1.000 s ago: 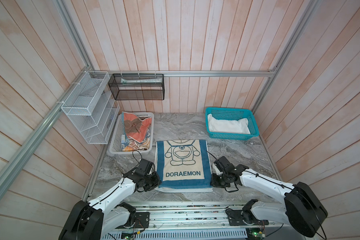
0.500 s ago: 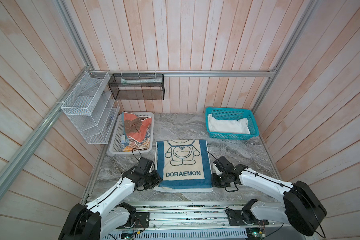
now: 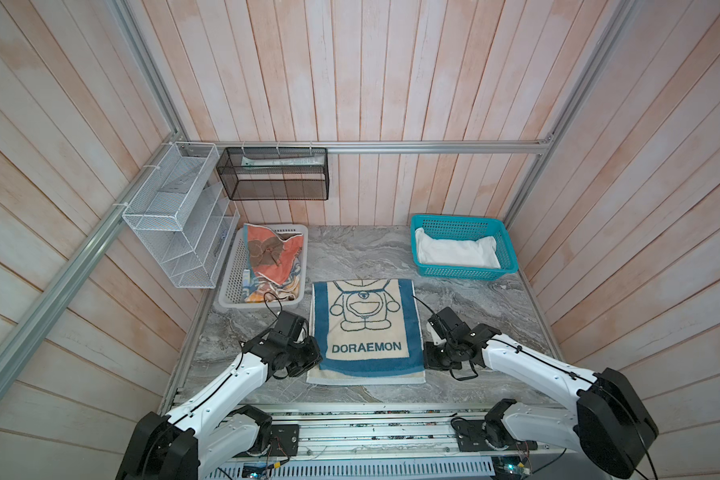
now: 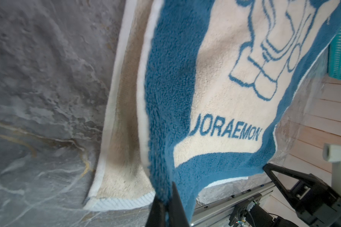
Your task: Fold and stack the towels
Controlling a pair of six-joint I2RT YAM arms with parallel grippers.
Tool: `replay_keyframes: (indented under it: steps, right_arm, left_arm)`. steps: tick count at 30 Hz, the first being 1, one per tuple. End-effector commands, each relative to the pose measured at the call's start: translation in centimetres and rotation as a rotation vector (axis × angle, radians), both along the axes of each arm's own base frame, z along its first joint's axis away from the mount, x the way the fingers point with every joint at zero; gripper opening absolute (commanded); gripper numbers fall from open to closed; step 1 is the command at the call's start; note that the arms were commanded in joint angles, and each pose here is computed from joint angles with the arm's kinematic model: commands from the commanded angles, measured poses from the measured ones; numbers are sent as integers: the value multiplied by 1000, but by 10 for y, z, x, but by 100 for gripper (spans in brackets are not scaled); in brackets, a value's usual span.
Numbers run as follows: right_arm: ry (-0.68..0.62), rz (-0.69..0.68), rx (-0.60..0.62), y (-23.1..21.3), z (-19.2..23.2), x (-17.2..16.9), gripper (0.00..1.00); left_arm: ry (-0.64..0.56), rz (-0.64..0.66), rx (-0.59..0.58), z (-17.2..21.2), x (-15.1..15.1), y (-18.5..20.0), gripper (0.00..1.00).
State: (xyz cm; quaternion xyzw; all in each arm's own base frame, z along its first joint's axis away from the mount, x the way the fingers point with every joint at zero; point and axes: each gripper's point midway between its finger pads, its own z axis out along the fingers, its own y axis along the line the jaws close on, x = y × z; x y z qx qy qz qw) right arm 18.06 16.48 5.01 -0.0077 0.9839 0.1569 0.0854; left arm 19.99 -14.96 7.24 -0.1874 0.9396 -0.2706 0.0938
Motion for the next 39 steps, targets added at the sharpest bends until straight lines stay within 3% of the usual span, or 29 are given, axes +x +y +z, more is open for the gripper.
replay_keyframes:
  steps: [1,8,17,18,20,23,26,33,36,39]
  right_arm:
    - [-56,1,-6,-2,29,8,0]
    - [-56,-23,28,-11,61,-9,0]
    - [149,-13,100,1,-21,-49,0]
    - [165,-5,98,3,-26,-53,0]
    - [199,20,86,6,-34,-59,0]
    - [195,33,28,1,-31,-60,30]
    - [148,26,-10,-4,-15,-51,38]
    - [25,27,-13,5,13,-21,37]
    - [34,59,34,24,8,-17,32]
    - [73,95,-2,35,-6,-24,26]
  left_arm:
    - [-89,15,58,33,15,12,0]
    - [-98,52,145,65,8,34,0]
    - [78,115,81,-10,-24,32,0]
    - [100,121,87,-19,-28,33,4]
    - [140,136,121,-31,-35,39,24]
    - [139,163,184,-29,-37,52,43]
    - [75,188,226,-10,-29,62,48]
    - [-5,75,240,5,-14,41,44]
    - [11,-18,223,-5,-14,18,32]
    - [58,-73,247,-22,-22,8,18]
